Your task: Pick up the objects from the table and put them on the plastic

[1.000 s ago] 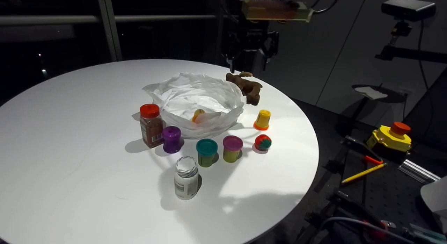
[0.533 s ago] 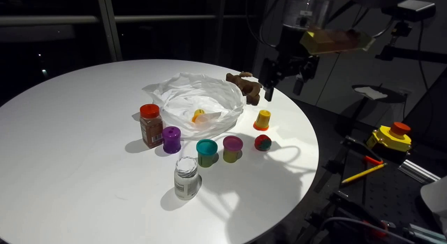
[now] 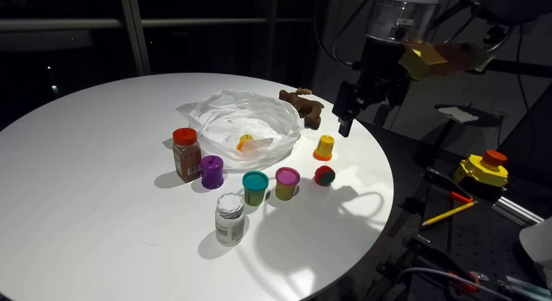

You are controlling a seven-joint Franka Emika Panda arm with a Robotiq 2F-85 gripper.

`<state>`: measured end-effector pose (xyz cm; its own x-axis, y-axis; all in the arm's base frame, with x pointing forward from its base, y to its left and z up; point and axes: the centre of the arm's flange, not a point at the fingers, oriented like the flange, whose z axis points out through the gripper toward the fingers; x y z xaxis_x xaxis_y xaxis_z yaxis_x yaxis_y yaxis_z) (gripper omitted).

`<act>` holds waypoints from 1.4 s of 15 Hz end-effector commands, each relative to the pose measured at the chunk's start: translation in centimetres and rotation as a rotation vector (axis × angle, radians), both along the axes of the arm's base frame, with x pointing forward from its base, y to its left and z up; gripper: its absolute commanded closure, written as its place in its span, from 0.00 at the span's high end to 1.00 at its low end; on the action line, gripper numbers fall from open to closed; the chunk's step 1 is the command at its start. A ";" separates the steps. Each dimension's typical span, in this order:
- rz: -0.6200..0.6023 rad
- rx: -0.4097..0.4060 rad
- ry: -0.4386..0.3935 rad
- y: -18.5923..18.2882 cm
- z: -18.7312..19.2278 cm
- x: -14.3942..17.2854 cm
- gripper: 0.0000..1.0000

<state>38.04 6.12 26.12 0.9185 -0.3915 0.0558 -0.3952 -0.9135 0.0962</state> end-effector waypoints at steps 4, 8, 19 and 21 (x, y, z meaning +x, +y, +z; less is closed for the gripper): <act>0.000 0.000 0.000 0.0 0.0 0.0 1.00; 0.034 -0.039 -0.081 -0.1 -1.5 -0.3 1.00; -0.054 0.004 -0.123 -4.1 -10.4 4.4 1.00; -0.094 0.007 -0.127 -4.9 -11.1 5.4 1.00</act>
